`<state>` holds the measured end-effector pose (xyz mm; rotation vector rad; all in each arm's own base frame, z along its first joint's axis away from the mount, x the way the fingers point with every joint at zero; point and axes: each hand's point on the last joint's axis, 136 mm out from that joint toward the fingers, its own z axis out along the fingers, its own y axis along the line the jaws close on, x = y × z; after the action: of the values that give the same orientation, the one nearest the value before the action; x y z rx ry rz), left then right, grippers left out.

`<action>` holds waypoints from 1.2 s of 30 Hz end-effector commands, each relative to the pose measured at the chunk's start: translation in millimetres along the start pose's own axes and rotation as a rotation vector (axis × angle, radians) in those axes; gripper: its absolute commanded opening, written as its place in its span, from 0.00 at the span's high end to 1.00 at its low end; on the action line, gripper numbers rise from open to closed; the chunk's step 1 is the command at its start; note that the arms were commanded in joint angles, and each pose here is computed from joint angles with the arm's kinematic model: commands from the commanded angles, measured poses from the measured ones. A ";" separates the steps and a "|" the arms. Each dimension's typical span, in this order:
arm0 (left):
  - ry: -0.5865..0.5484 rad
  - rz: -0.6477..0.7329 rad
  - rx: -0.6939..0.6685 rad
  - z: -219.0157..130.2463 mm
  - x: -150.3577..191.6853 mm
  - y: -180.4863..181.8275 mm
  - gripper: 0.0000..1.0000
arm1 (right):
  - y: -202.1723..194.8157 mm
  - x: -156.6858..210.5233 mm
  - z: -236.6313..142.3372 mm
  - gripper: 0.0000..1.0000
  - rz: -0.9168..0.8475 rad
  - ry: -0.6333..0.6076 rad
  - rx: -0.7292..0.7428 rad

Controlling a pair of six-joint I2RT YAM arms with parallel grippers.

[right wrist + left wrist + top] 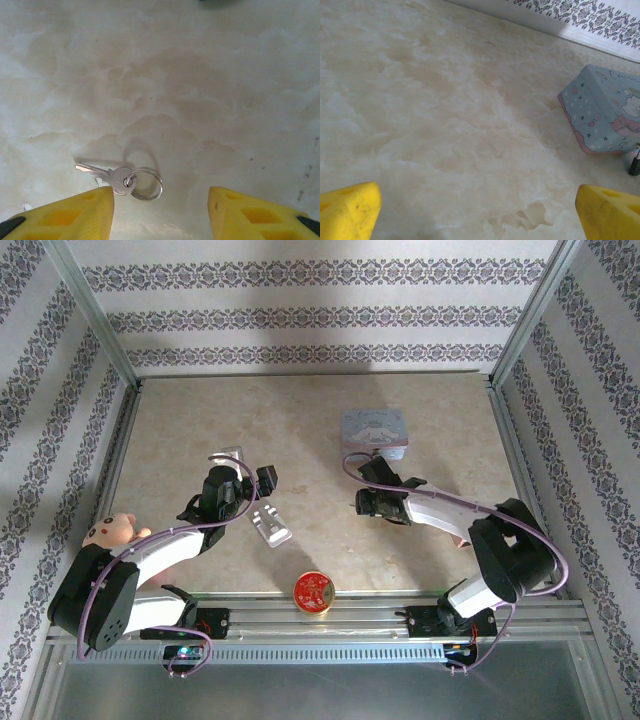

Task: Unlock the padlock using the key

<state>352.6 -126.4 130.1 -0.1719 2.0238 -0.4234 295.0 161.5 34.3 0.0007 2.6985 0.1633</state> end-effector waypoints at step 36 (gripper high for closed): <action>0.012 -0.010 0.028 5.5 -4.2 -11.6 0.01 | 7.1 -11.5 27.8 0.54 -0.034 0.110 0.102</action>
<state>355.2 -128.9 128.9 -0.1758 2.0322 -0.4328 317.8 171.6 16.7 -0.0402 2.7842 0.0227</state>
